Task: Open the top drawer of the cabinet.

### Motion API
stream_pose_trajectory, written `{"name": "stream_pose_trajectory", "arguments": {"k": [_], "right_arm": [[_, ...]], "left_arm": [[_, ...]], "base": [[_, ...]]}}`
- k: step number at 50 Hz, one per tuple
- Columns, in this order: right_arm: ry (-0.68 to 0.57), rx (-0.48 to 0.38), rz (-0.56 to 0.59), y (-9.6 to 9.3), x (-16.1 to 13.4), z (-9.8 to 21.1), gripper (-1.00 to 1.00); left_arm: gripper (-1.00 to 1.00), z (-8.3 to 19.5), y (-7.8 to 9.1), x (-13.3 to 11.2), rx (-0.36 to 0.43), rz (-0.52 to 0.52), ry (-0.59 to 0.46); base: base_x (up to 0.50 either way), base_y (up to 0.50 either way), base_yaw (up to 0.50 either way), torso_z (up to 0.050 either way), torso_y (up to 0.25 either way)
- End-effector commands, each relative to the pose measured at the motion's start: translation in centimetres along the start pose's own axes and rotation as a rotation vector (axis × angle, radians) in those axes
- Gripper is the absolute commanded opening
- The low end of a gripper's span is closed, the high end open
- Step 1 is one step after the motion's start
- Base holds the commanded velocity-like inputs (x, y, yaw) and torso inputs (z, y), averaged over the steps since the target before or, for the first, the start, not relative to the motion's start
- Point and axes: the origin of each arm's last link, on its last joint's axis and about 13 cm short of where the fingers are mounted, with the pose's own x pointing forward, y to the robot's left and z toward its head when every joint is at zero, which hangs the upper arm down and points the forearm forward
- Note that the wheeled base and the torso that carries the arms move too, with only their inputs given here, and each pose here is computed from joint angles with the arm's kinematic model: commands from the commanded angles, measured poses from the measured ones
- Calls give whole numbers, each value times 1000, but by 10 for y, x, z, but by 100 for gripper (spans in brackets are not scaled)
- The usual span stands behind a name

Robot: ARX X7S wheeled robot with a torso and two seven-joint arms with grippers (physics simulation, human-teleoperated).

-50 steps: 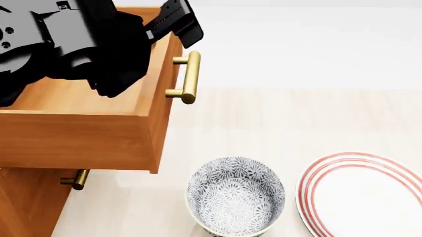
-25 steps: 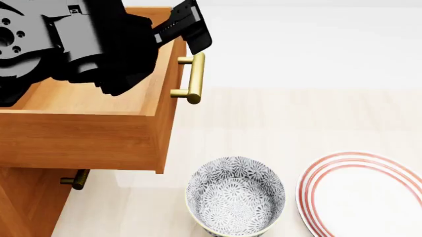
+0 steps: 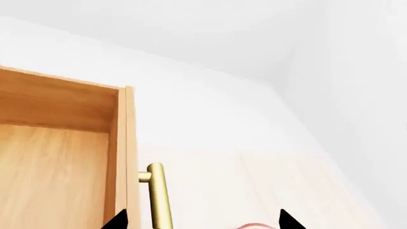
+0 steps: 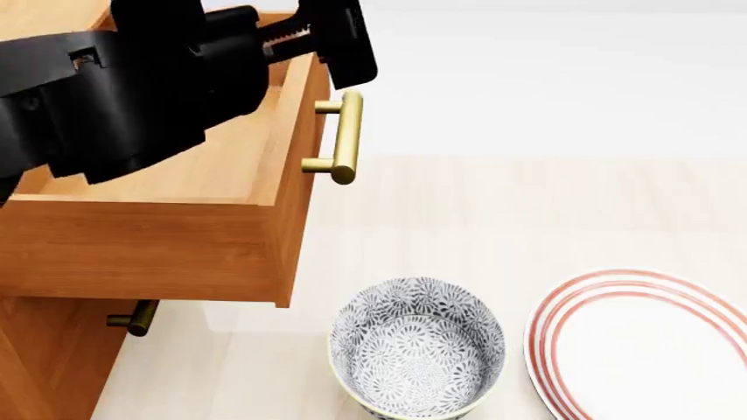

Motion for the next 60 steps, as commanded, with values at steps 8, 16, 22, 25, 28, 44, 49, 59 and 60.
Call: {"name": "stream_pose_trajectory", "arguments": {"k": [8, 16, 22, 25, 28, 44, 49, 59, 60], "right_arm": [[-15, 2, 10, 2, 2, 0, 100], [-18, 5, 5, 2, 2, 2, 100], [-15, 4, 8, 2, 2, 1, 100], [-13, 4, 9, 3, 1, 1, 100], [-13, 3, 10, 3, 0, 2, 100], [-11, 1, 14, 4, -1, 2, 100], [-12, -1, 16, 4, 0, 1, 100], [-14, -2, 18, 4, -1, 2, 100], [-14, -3, 18, 4, -1, 2, 100]], "left_arm": [[100, -26, -16, -56, 197, -171, -179], [100, -41, -17, -86, 309, -234, -290], [100, -52, -21, -104, 381, -285, -379], [100, -62, -20, -112, 440, -294, -439], [100, -71, -20, -117, 506, -306, -493], [100, -112, -1, -115, 593, -260, -638], [100, -120, 6, -112, 604, -243, -646], [100, -131, 19, -107, 661, -177, -741], [100, -131, 22, -105, 666, -157, -755]], "base": [[0, 0, 0, 0, 0], [0, 0, 0, 0, 0], [0, 0, 0, 0, 0], [0, 0, 0, 0, 0], [0, 0, 0, 0, 0], [0, 0, 0, 0, 0], [0, 0, 0, 0, 0], [0, 0, 0, 0, 0], [0, 0, 0, 0, 0]]}}
